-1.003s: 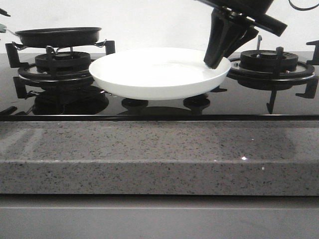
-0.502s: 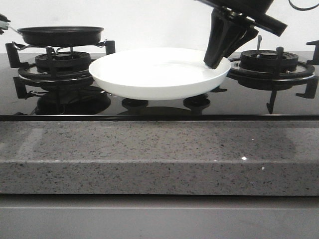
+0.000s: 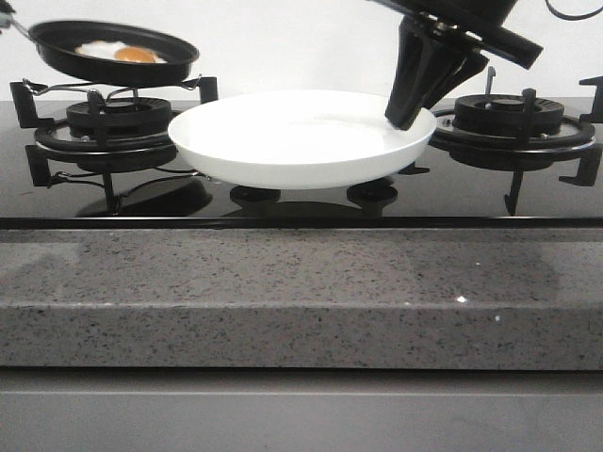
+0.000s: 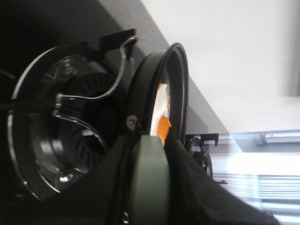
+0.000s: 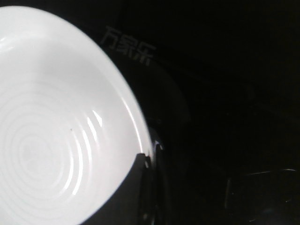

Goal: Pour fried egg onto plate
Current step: 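Lift the black pan with the left gripper and move it over the plate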

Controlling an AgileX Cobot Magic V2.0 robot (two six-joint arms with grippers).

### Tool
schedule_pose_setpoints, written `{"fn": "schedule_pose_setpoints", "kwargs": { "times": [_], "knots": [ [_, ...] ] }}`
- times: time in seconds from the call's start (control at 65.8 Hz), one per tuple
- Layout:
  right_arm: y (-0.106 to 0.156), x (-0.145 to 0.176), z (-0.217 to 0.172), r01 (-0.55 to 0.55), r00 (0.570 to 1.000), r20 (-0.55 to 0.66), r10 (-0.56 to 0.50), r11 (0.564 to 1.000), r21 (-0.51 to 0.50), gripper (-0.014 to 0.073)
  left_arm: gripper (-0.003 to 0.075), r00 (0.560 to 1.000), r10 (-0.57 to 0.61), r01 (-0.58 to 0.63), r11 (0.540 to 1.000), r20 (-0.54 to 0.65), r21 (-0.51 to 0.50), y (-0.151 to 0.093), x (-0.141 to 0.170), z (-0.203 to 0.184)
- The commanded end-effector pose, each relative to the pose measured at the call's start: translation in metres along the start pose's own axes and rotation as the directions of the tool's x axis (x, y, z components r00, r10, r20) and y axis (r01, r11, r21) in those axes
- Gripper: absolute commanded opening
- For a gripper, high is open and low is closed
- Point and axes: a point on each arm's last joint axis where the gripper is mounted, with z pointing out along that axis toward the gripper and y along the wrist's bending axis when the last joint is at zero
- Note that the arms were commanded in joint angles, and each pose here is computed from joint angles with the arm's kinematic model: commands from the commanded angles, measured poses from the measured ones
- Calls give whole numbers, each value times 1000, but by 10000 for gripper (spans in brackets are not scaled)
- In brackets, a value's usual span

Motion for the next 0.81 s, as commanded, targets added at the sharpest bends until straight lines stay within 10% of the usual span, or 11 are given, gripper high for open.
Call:
{"fn": "schedule_pose_setpoints", "kwargs": {
  "times": [0.0, 0.395, 0.79],
  "knots": [
    [11, -4, -27, 26, 995, 98, -23, 999, -22, -66, -20, 989, 125, -135, 981, 80, 140, -62, 3, -27],
    [11, -4, -27, 26, 995, 98, -23, 999, -22, -66, -20, 871, 488, -491, 868, 54, 70, -148, 64, -40],
    [11, -4, -27, 26, 995, 98, -23, 999, -22, -66, -20, 658, 753, -752, 658, -17, 44, -200, 133, -13]
  ]
}}
